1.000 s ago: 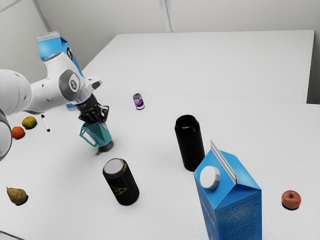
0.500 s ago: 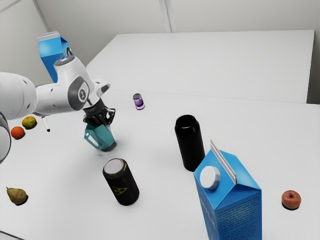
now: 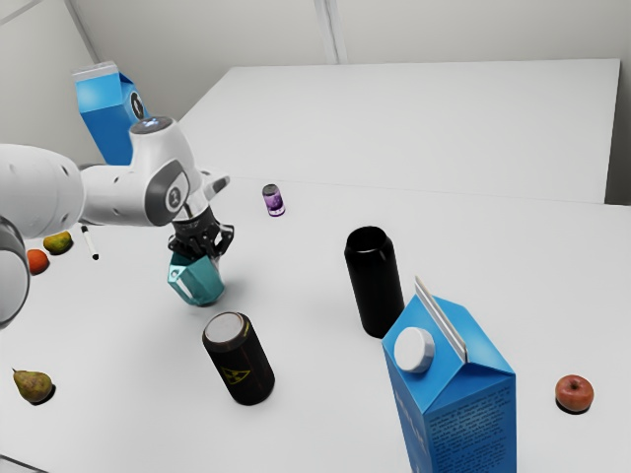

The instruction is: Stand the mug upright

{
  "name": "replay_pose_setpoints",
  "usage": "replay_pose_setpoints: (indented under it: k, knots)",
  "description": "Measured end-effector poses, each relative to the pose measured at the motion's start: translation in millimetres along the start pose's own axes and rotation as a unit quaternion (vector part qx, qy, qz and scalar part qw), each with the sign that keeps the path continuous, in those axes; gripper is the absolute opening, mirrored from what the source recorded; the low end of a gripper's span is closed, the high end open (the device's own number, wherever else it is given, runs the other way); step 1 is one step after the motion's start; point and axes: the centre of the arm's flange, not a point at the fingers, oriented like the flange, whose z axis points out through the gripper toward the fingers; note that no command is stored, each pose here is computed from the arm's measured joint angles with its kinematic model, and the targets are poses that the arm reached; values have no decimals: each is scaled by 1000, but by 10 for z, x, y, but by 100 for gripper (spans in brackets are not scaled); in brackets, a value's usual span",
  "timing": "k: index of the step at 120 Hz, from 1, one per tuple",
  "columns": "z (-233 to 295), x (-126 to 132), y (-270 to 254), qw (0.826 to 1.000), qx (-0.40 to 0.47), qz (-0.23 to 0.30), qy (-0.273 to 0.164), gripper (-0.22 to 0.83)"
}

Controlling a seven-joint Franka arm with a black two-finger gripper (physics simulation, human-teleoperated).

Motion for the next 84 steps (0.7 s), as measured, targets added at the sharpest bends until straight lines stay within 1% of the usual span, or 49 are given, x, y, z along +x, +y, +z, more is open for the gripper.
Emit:
replay_pose_setpoints:
  k: [24,43,53,67,84]
  knots:
    - [70,-5,5,1000,9,-18,-6,-16]
    - [78,8,18,1000,8,-25,-7,18]
    - [42,29,44,1000,6,-28,-4,32]
    - [-34,73,72,1000,1,-32,1,45]
    - [-89,99,85,999,-2,-36,4,53]
